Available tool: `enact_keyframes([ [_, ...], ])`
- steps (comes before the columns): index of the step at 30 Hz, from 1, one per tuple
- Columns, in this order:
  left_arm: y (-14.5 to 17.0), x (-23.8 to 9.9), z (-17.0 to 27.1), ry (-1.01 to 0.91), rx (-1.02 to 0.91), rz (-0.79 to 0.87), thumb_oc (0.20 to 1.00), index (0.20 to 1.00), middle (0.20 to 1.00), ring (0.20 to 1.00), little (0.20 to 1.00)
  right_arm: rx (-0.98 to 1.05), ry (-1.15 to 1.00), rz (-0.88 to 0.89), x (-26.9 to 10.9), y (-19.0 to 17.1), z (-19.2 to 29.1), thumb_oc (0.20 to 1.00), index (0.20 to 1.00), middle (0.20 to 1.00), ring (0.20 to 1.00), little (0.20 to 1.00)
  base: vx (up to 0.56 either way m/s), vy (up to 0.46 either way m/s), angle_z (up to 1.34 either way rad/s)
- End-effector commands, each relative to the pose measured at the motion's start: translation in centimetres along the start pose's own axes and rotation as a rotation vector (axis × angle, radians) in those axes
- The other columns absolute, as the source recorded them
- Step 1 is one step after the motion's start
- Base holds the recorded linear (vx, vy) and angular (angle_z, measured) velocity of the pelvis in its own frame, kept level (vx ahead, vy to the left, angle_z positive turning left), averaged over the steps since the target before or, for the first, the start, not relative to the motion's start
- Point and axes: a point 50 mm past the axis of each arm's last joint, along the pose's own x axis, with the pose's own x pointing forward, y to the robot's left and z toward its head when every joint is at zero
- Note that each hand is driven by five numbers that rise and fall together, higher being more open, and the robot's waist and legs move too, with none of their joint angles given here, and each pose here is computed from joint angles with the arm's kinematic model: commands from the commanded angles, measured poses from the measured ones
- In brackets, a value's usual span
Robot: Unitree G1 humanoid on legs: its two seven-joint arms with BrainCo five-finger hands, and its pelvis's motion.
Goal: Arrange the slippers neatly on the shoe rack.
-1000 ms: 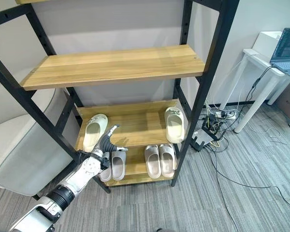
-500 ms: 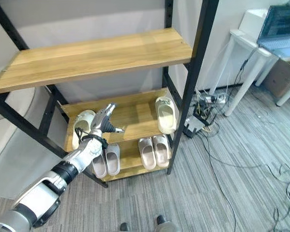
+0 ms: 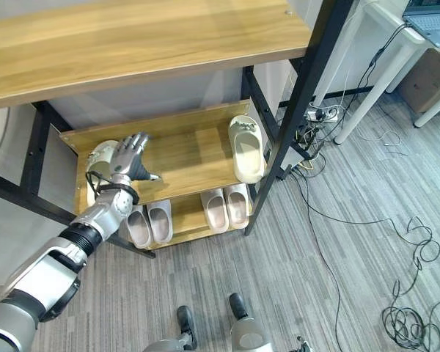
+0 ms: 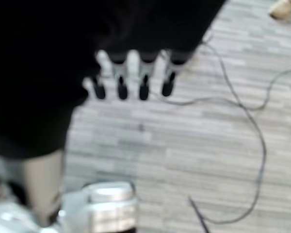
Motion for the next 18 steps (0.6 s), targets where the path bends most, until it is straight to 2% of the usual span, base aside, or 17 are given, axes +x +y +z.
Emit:
enact_keyframes([
  [1,4.9,2.8,0.5,-0.04,0.037,0.191,1.0,1.0,1.0,1.0,1.0,0.01,-0.006,-0.018,0.2,-1.0,-0.1,1.0,1.0,1.0,1.0,1.0,0.0,0.0,0.0],
  [9,8.2,3.9,0.2,-0.099,0.239,0.272,1.0,1.0,1.0,1.0,1.0,0.012,-0.055,-0.02,0.4,-1.4,0.9,1.0,1.0,1.0,1.0,1.0,0.0,0.0,0.0],
  [17,8.6,4.2,0.5,-0.136,0.393,0.288,1.0,1.0,1.0,1.0,1.0,-0.003,-0.079,-0.028,0.7,-2.1,1.5,1.0,1.0,1.0,1.0,1.0,0.01,-0.003,0.07],
  [18,9.6,4.7,0.1,-0.149,0.522,0.296,1.0,1.0,1.0,1.0,1.0,0.001,-0.084,-0.045,0.8,-2.5,1.5,1.0,1.0,1.0,1.0,1.0,-0.01,0.007,0.07],
])
